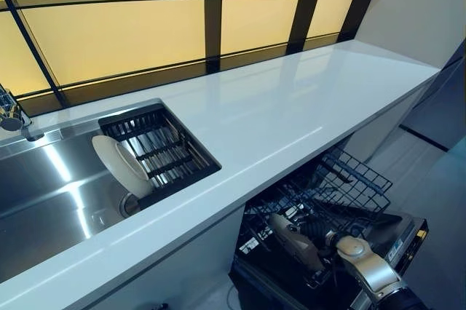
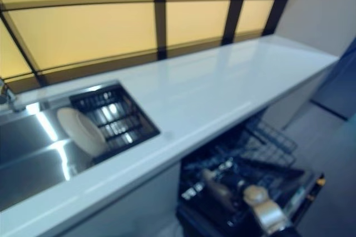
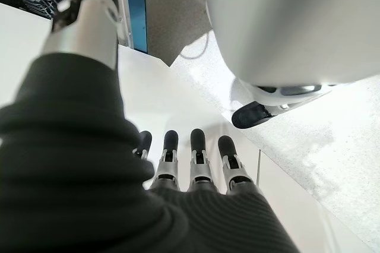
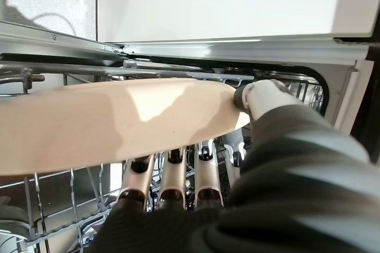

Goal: Take plates into dishwasher

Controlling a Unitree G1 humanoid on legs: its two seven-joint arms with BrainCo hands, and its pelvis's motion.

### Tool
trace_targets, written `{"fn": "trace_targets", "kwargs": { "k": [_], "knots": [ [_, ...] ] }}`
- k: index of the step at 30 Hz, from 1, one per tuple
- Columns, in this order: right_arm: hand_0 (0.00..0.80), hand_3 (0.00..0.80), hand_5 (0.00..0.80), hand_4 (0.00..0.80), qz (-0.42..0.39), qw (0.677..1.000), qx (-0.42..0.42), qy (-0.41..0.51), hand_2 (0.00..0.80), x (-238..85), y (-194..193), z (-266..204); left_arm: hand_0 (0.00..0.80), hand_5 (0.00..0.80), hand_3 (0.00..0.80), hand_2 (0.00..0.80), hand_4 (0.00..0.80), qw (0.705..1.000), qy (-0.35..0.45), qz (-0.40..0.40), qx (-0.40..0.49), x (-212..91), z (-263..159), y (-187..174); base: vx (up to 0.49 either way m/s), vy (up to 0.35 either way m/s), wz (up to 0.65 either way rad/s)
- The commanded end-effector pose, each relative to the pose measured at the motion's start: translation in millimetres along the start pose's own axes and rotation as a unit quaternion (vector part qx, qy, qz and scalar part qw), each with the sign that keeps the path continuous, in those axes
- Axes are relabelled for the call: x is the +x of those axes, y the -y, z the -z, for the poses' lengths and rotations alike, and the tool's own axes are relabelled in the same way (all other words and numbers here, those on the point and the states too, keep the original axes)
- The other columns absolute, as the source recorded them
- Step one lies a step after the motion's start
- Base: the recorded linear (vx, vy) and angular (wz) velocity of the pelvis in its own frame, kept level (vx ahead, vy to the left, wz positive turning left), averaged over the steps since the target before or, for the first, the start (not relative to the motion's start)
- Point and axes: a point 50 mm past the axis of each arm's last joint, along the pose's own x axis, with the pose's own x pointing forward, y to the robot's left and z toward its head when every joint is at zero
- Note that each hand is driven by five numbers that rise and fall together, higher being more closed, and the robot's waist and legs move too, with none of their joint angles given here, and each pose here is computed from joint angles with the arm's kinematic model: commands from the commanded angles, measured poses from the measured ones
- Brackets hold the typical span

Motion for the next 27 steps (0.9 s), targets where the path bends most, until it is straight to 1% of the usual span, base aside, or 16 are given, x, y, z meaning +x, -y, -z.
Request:
{"fn": "trace_targets", "kwargs": {
  "k": [1,27],
  "knots": [
    [0.800,0.800,0.800,0.800,0.027,0.996,-0.028,0.079,0.800,7,7,-41,0.000,0.000,0.000,0.000,0.000,0.998,0.036,0.007,0.046,8,-33,-3,0.000,0.000,0.00],
    [0.800,0.800,0.800,0.800,0.047,0.996,-0.038,0.059,0.800,19,1,-44,0.000,0.000,0.000,0.000,0.000,0.998,0.040,0.016,0.055,11,-40,4,0.000,0.001,0.01]
  ]
}}
